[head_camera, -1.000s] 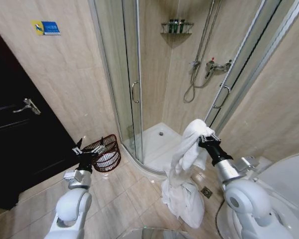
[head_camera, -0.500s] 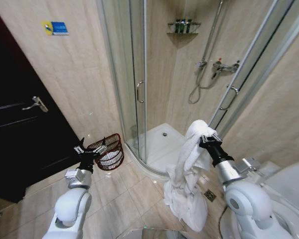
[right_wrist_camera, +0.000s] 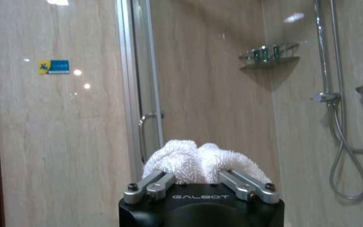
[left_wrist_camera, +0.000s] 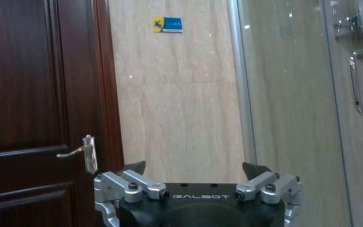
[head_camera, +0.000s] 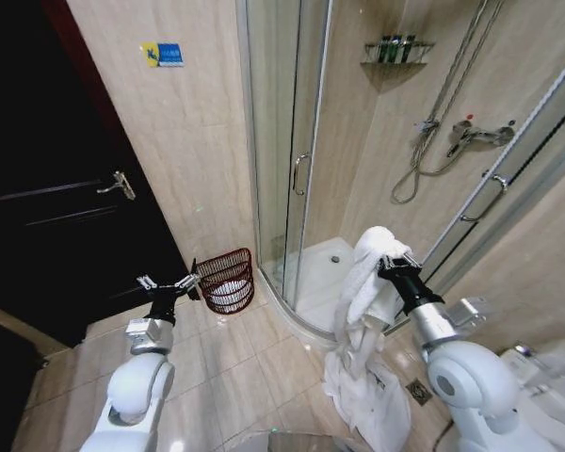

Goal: Discard the used towel into the hamper.

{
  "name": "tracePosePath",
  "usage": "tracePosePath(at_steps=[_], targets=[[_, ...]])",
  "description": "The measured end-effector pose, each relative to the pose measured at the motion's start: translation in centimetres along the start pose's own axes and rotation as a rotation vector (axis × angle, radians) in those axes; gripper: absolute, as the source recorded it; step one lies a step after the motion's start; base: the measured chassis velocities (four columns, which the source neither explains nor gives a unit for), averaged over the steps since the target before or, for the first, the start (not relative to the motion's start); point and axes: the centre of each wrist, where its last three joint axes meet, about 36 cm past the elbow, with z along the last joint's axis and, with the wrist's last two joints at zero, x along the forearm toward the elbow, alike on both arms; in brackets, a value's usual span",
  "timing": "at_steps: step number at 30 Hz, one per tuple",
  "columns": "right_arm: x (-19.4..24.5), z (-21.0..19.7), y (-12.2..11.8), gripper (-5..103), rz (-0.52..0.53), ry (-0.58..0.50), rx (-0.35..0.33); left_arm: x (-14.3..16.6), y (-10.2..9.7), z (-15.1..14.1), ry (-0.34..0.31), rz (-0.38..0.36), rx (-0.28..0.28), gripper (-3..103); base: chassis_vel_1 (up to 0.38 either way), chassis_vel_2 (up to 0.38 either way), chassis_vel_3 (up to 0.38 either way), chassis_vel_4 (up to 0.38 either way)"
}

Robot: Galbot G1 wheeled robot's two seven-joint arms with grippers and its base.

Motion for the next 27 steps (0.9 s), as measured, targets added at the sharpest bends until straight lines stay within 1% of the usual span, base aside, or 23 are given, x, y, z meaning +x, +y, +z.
tracePosePath(at_steps=[7, 11, 16, 22, 27], targets=[[-0.06, 0.07, 0.01, 8, -0.006, 0.0, 0.002, 0.2, -0.11, -0.05, 0.004, -0.003, 0.019, 100, 0.118, 0.108, -0.108, -0.122], [-0.17, 0.05, -0.14, 8, -0.016, -0.003, -0.006, 0.18, -0.17, -0.23, 0.022, -0.002, 0.02, 100, 0.183, 0.194, -0.205, -0.17], [-0.23, 0.12, -0.13, 8, -0.026, -0.009, -0.012, 0.15, -0.31, -0.57, 0.042, 0.005, 0.02, 100, 0.147, 0.121, -0.107, -0.088], [-0.58, 0.43, -0.29, 8, -0.034, -0.034, -0.027, 0.14, -0.83, -0.05, 0.065, 0.003, 0.031, 100, -0.018, -0.005, 0.041, 0.027], [-0.63, 0.29, -0.41, 8, -0.03, -0.023, -0.014, -0.12, -0.94, 0.15, 0.066, 0.006, 0.032, 100, -0.011, -0.006, 0.088, 0.08]])
